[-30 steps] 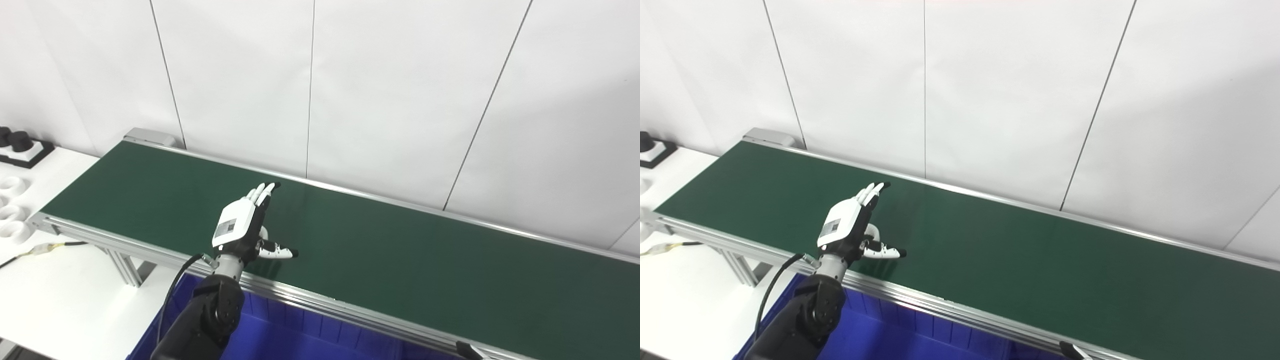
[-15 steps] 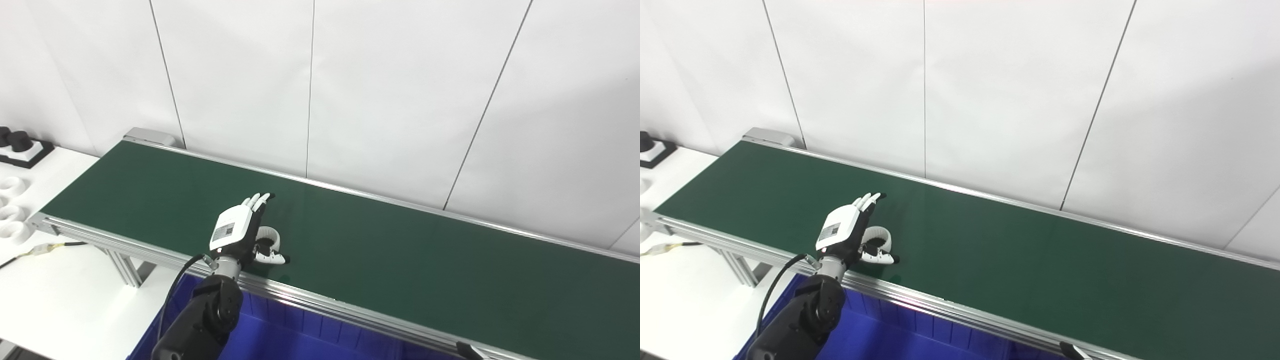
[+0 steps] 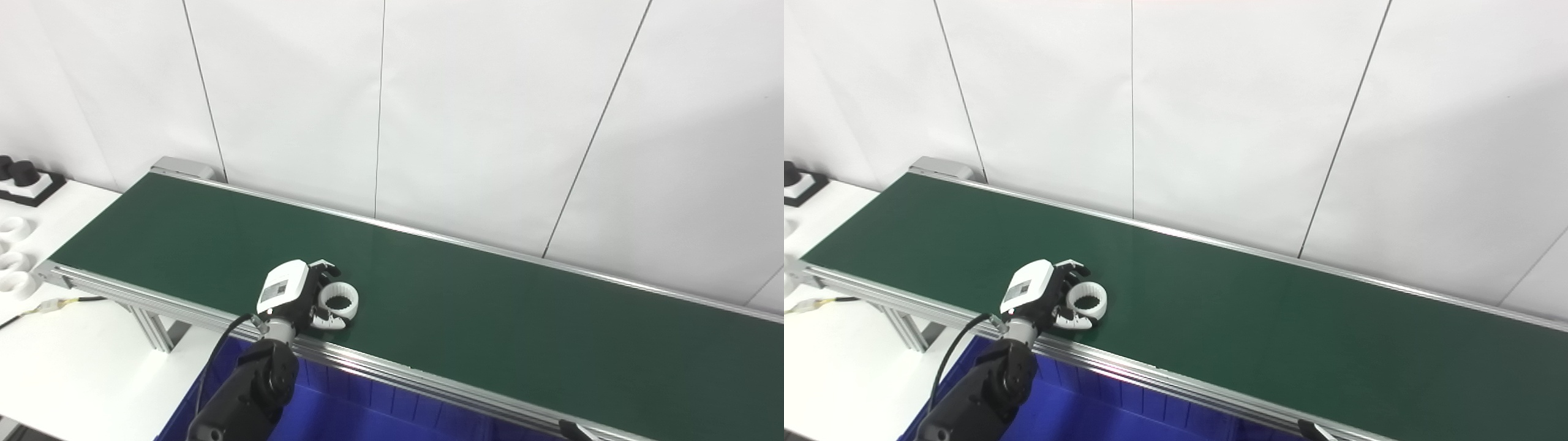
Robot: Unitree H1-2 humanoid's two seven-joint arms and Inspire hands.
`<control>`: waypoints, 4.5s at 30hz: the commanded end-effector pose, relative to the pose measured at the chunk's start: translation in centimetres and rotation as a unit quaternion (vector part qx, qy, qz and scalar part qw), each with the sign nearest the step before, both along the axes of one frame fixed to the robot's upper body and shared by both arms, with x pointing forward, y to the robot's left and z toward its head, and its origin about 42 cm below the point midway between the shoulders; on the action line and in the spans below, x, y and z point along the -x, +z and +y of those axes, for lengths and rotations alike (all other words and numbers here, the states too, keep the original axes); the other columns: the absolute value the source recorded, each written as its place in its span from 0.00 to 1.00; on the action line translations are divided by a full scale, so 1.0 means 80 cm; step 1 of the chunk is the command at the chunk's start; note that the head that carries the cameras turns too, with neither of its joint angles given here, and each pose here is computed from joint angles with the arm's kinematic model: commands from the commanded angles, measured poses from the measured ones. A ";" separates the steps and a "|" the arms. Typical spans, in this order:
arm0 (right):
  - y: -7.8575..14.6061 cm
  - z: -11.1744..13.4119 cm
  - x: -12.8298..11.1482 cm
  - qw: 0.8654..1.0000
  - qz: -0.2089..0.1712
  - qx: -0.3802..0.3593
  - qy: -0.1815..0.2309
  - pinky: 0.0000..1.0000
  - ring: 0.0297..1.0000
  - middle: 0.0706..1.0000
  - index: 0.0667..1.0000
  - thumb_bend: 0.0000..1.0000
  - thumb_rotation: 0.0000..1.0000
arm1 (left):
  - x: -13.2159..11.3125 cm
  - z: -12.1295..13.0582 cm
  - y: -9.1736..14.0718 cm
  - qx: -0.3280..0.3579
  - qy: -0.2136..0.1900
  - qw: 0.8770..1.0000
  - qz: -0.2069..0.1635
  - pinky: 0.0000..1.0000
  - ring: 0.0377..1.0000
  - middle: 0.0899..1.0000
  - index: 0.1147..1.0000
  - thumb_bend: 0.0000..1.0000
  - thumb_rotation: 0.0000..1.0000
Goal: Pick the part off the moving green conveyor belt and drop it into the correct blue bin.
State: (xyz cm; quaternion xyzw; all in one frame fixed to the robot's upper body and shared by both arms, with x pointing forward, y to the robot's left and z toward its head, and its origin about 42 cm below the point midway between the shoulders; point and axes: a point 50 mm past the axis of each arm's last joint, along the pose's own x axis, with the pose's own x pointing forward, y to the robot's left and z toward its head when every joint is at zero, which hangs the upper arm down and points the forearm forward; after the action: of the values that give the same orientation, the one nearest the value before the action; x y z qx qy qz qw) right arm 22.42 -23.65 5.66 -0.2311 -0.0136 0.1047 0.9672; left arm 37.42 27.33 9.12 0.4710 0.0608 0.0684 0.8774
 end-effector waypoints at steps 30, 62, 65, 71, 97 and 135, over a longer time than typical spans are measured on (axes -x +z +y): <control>0.024 0.010 -0.004 0.999 -0.048 -0.018 0.005 0.72 0.79 0.84 0.82 0.80 0.35 | 0.071 -0.021 0.061 0.119 -0.069 0.971 -0.194 0.34 0.39 0.37 0.45 0.51 0.00; 0.063 0.028 -0.018 0.998 -0.051 -0.033 0.007 0.73 0.79 0.84 0.83 0.79 0.39 | 0.175 -0.082 0.025 0.048 -0.374 0.924 -0.067 0.56 0.54 0.43 0.44 0.51 0.00; 0.063 0.027 -0.019 0.998 -0.054 -0.034 0.008 0.73 0.79 0.84 0.83 0.78 0.37 | 0.173 -0.093 0.025 0.017 -0.397 0.917 -0.035 0.59 0.57 0.44 0.43 0.51 0.00; 0.063 0.026 -0.018 0.998 -0.050 -0.031 0.004 0.73 0.79 0.84 0.84 0.80 0.41 | 0.163 -0.120 0.023 -0.037 -0.438 0.898 0.024 0.57 0.55 0.43 0.44 0.51 0.00; 0.063 0.018 -0.016 0.999 -0.049 -0.021 0.002 0.73 0.79 0.84 0.83 0.81 0.45 | 0.146 -0.143 0.010 -0.247 -0.296 0.920 0.075 0.99 0.84 0.78 0.73 0.63 0.29; 0.075 0.026 0.005 0.998 -0.062 -0.021 0.006 0.71 0.79 0.84 0.84 0.81 0.46 | 0.179 -0.066 0.026 0.391 -0.282 0.876 -0.006 0.77 0.80 0.82 0.81 0.92 0.22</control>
State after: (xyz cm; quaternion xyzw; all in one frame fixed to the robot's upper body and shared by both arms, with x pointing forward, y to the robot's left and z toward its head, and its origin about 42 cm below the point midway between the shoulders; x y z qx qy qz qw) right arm 21.91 -21.77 10.42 -0.2167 -0.0502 0.0976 0.9700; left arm 23.10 22.08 10.37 0.1115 -0.0292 -0.2100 0.9709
